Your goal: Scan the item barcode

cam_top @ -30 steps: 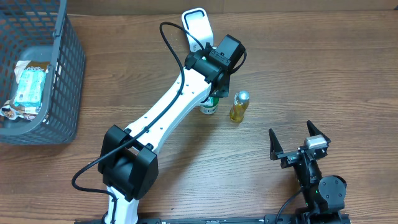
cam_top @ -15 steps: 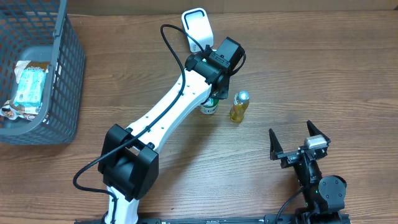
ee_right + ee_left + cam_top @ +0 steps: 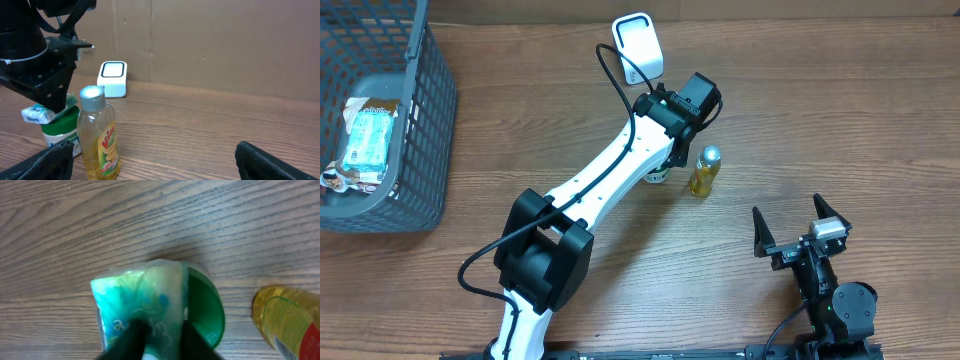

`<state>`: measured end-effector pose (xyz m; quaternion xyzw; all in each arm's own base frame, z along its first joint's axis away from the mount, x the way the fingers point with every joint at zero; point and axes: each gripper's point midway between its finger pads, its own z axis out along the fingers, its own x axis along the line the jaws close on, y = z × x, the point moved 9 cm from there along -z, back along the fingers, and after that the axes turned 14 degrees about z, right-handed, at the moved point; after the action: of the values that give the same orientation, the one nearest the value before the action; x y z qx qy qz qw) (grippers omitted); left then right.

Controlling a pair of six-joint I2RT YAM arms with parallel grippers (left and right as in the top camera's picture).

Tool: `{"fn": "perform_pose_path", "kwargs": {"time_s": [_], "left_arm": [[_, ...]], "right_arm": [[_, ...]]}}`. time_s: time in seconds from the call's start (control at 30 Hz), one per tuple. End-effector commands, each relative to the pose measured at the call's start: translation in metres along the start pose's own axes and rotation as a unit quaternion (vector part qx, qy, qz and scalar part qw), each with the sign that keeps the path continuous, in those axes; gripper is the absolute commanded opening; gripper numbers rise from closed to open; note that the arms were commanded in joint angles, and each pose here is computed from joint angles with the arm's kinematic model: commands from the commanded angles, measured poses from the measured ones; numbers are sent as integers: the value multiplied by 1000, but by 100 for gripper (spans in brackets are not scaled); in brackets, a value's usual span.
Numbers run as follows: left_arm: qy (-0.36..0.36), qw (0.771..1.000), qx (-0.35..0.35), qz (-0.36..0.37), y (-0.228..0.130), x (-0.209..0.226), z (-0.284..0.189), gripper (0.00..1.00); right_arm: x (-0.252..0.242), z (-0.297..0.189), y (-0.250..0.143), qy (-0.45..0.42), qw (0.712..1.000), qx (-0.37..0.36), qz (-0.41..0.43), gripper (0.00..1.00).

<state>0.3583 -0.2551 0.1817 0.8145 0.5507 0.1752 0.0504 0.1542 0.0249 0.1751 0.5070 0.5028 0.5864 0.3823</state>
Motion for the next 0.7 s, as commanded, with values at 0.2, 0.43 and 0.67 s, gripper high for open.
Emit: {"fn": "perform_pose_path", "kwargs": {"time_s": [0.2,0.43,0.67], "left_arm": [[8,1000,-10,1,8,0,-6,4],[-5,1000,-11,-26,23,27,-34,4],[-134,990,21,-41,28,63,-41,4]], "right_arm": [[-1,0,-2,-4,1000,-1,-1,100],[-1,0,-2,-4,1000,-1,-1,100],[-1,0,-2,-4,1000,-1,-1,100]]}}
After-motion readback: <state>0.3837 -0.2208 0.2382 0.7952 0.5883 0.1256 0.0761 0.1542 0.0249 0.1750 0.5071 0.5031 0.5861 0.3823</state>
